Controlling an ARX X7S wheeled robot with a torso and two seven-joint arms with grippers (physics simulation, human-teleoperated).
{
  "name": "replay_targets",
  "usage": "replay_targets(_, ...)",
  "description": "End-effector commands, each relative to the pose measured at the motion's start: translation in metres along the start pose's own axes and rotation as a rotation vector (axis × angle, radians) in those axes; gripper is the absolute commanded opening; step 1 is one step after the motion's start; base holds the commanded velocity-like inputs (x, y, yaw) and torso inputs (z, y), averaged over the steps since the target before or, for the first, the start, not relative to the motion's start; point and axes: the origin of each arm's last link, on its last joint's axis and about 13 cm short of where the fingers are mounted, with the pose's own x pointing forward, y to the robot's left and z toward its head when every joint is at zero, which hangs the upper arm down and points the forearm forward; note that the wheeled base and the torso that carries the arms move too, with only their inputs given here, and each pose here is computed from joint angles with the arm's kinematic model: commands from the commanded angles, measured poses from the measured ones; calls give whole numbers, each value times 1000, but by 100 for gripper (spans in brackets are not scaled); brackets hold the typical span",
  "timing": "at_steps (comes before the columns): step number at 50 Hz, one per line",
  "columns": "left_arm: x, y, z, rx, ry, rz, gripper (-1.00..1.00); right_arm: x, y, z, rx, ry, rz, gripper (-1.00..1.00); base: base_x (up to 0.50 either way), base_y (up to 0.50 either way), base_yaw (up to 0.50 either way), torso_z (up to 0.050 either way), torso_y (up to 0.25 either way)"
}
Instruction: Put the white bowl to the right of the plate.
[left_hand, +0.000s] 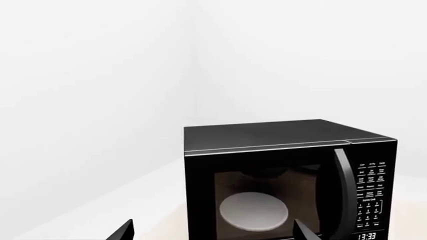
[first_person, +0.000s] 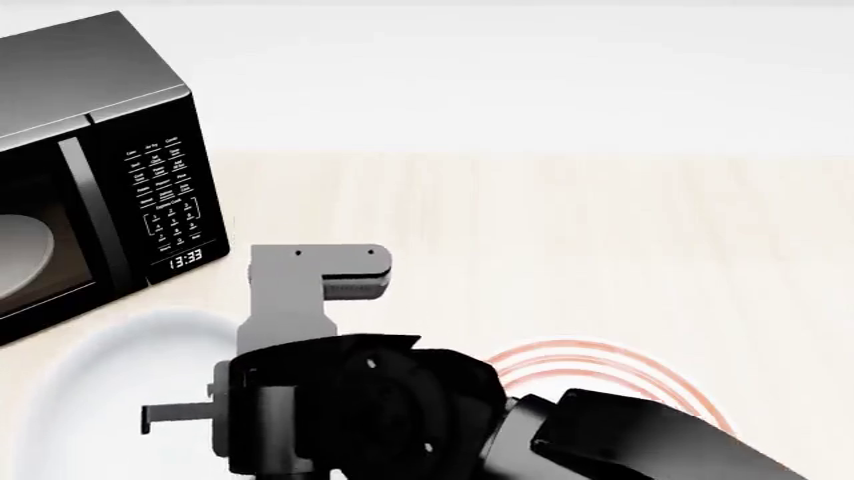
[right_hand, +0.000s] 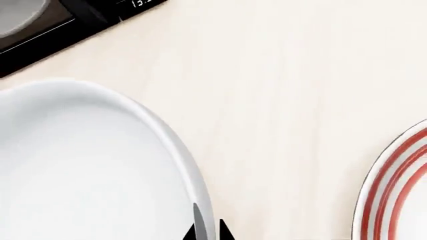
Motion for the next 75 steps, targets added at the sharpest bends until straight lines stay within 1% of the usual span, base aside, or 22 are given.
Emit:
replay_targets(1, 1, 0, -1, 3, 2, 3, 100, -45, -6, 29, 58, -103, -20, -100, 0, 0, 0, 0, 0)
replay_targets(12, 1, 0, -1, 2, 4, 6, 100, -66, -27, 50, 120, -156, -31, -100, 0, 0, 0, 0, 0)
replay_targets(17, 2, 0, -1, 4, 5, 8, 100, -81, -43, 63, 163, -202, -54, -100, 0, 0, 0, 0, 0)
replay_targets(20, 2, -1, -1, 8, 6, 5, 100, -90, -58, 74, 205, -228, -72, -100, 0, 0, 0, 0, 0)
replay_targets(26, 2, -2, -2, 10, 8, 6, 100, -102, -79, 87, 264, -267, -100, -100, 0, 0, 0, 0, 0)
replay_targets(28, 2, -2, -2, 11, 7, 5, 100, -104, -83, 89, 274, -273, -105, -100, 0, 0, 0, 0, 5)
replay_targets(35, 3, -3, -3, 14, 9, 5, 100, -106, -106, 95, 334, -294, -143, -100, 0, 0, 0, 0, 0)
replay_targets(40, 2, -4, -3, 16, 9, -1, 100, -106, -123, 96, 381, -300, -160, -100, 0, 0, 0, 0, 0)
replay_targets(44, 1, -5, -3, 16, 11, -15, 100, -105, -137, 95, 397, -316, -198, -100, 0, 0, 0, 0, 0)
replay_targets(46, 1, -6, -3, 16, 10, -18, 100, -107, -148, 95, 432, -324, -213, -100, 0, 0, 0, 0, 0)
replay_targets(51, 2, -6, -3, 20, 14, -18, 100, -109, -168, 96, 489, -331, -238, -100, 0, 0, 0, 0, 2)
replay_targets(52, 2, -6, -3, 20, 13, -18, 100, -109, -175, 95, 513, -336, -248, -100, 0, 0, 0, 0, 0)
replay_targets(55, 2, -7, -3, 21, 13, -20, 100, -108, -183, 93, 535, -330, -262, -100, 0, 0, 0, 0, 0)
replay_targets(56, 2, -8, -4, 23, 13, -24, 100, -108, -189, 92, 564, -331, -269, -100, 0, 0, 0, 0, 0)
replay_targets(58, 3, -10, -5, 28, 18, -31, 100, -108, -198, 90, 585, -329, -277, -100, 0, 0, 0, 0, 0)
replay_targets(68, 1, -12, -5, 23, 24, -68, 100, -121, -231, 84, 682, -353, -319, -100, 0, 0, 0, 0, 1)
replay_targets(69, 1, -13, -5, 21, 25, -74, 100, -122, -236, 83, 703, -356, -325, -100, 0, 0, 0, 0, 0)
replay_targets(71, 1, -13, -5, 18, 26, -83, 100, -123, -241, 82, 714, -359, -332, -100, 0, 0, 0, 0, 0)
replay_targets(72, 1, -13, -5, 16, 28, -91, 100, -124, -247, 80, 736, -361, -337, -100, 0, 0, 0, 0, 0)
replay_targets(75, 0, -14, -6, 15, 29, -98, 100, -126, -254, 77, 763, -368, -357, -100, 0, 0, 0, 0, 0)
